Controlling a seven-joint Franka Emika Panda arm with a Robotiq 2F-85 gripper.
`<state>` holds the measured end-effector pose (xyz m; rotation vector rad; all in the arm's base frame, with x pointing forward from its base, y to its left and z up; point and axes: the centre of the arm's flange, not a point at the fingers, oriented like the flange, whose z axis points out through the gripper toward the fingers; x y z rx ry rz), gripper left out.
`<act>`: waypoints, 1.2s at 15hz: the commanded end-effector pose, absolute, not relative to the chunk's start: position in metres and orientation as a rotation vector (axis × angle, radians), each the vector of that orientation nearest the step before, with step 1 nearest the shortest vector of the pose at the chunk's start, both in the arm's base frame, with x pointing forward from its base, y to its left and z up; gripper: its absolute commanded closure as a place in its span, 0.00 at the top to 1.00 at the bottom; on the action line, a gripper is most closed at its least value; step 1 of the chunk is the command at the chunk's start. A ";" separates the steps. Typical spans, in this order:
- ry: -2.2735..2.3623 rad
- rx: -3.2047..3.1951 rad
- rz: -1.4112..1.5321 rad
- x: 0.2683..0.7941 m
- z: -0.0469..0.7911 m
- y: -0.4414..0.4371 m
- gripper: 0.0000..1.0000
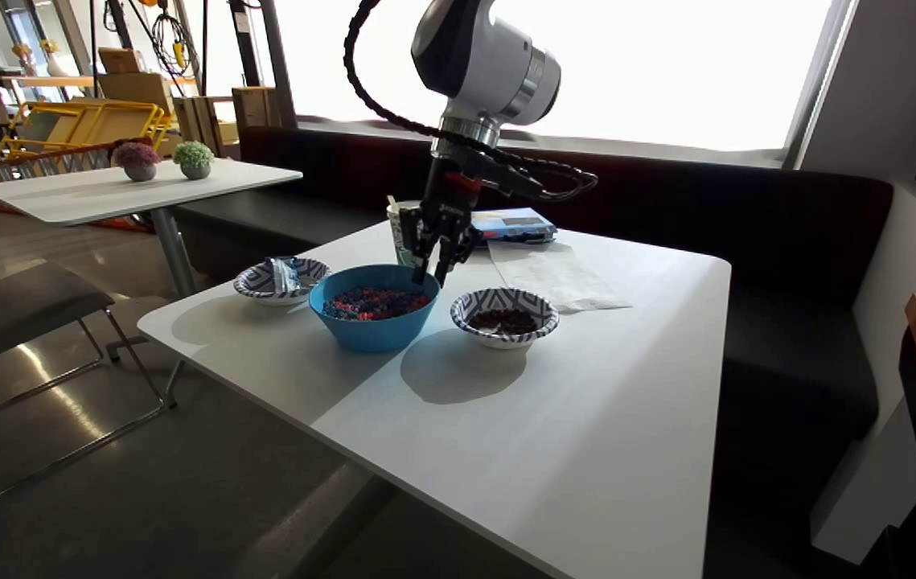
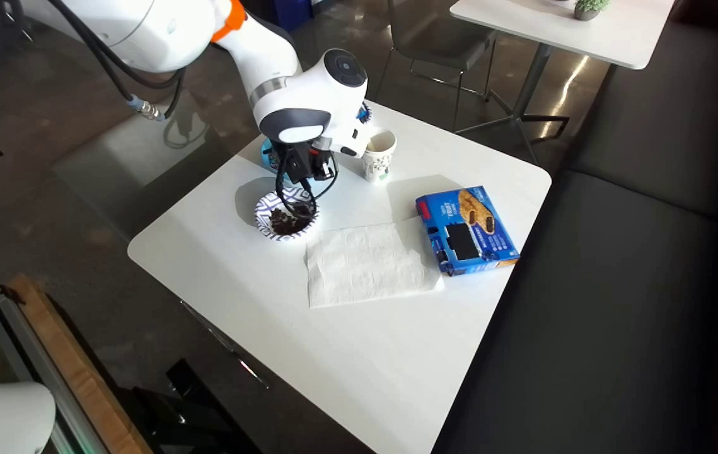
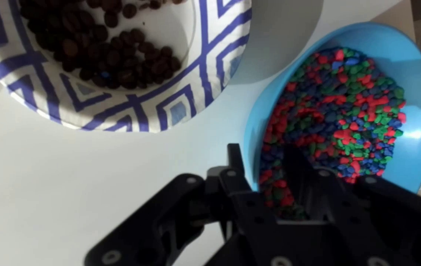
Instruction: Move the blue bowl to the right.
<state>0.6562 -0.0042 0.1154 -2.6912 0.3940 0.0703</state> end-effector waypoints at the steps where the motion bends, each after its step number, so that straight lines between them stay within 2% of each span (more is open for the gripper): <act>1: 0.392 -2.721 0.087 0.649 0.116 0.007 0.34; 3: 0.390 -2.721 0.089 0.648 0.114 0.010 0.33; 5: 0.391 -2.722 0.094 0.647 0.113 0.010 0.25; 6: 0.393 -2.720 0.098 0.645 0.112 0.009 0.10; 7: 0.399 -2.720 0.097 0.645 0.111 0.008 0.10; 8: 0.406 -2.716 0.101 0.644 0.109 0.005 0.02; 10: 0.427 -2.706 0.103 0.644 0.108 0.001 0.00; 11: 0.432 -2.707 0.102 0.644 0.108 0.001 0.04; 13: 0.438 -2.699 0.104 0.644 0.107 0.000 0.04; 18: 0.428 -2.700 0.121 0.644 0.106 0.002 0.01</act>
